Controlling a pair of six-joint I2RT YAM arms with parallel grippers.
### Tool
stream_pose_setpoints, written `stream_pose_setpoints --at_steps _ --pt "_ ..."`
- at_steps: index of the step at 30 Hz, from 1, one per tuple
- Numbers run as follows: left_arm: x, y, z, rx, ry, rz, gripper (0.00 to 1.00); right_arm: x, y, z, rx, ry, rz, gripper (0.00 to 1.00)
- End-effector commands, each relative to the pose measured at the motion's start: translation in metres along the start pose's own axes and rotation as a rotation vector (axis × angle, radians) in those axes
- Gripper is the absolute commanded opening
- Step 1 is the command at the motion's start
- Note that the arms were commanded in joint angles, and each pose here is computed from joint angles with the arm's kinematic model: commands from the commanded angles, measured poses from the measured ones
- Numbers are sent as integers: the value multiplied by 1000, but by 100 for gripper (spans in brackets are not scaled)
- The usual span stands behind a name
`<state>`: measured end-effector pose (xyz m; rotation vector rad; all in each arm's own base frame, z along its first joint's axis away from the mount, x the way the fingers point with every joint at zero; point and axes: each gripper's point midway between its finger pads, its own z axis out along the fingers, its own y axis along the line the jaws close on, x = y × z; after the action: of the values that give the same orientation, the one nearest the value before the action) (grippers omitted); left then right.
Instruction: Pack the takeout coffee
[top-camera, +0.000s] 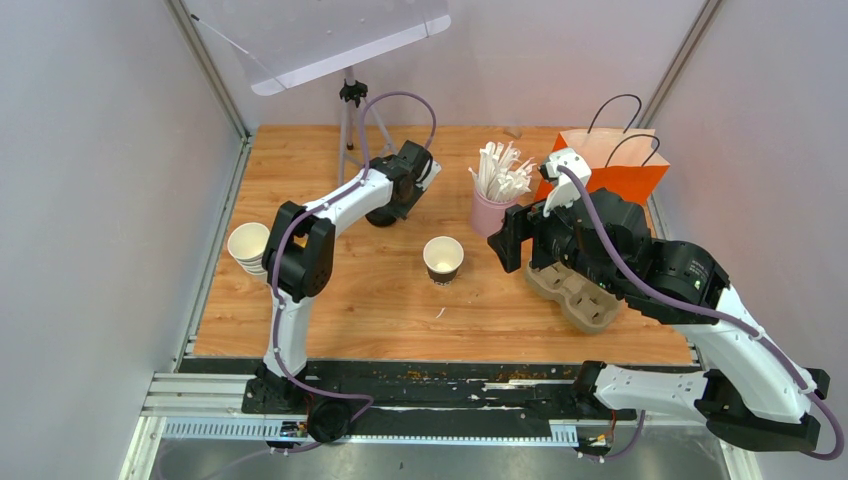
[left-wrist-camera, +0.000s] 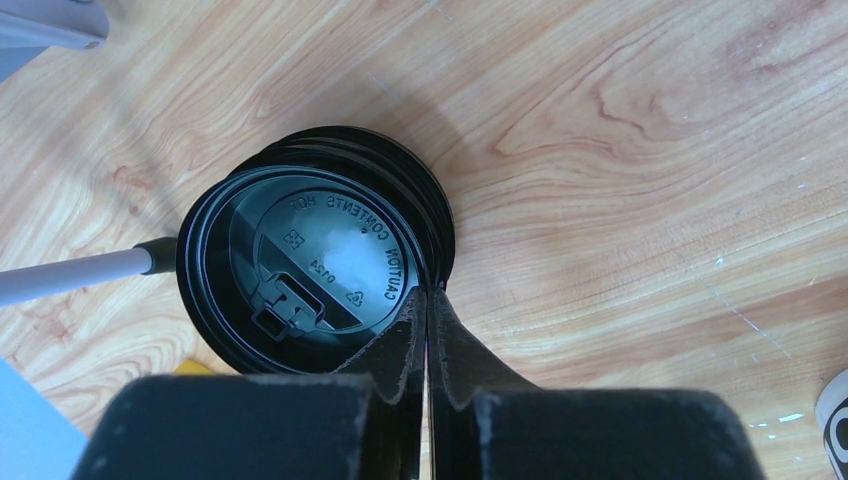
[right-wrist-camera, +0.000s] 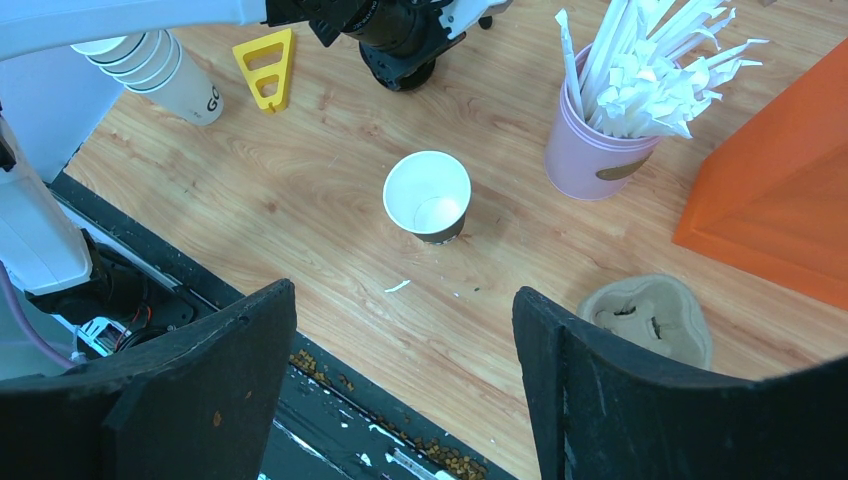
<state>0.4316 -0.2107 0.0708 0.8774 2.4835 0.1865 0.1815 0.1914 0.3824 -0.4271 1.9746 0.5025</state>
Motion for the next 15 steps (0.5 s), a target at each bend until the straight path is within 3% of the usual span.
stream_pose_setpoints --at_steps 1,15 --pt "-18 4 -22 8 -56 -28 0 -8 -3 -5 3 -35 -2 79" --pt "-28 10 -37 -5 -75 -60 0 -4 -3 -5 -4 -32 -4 79"
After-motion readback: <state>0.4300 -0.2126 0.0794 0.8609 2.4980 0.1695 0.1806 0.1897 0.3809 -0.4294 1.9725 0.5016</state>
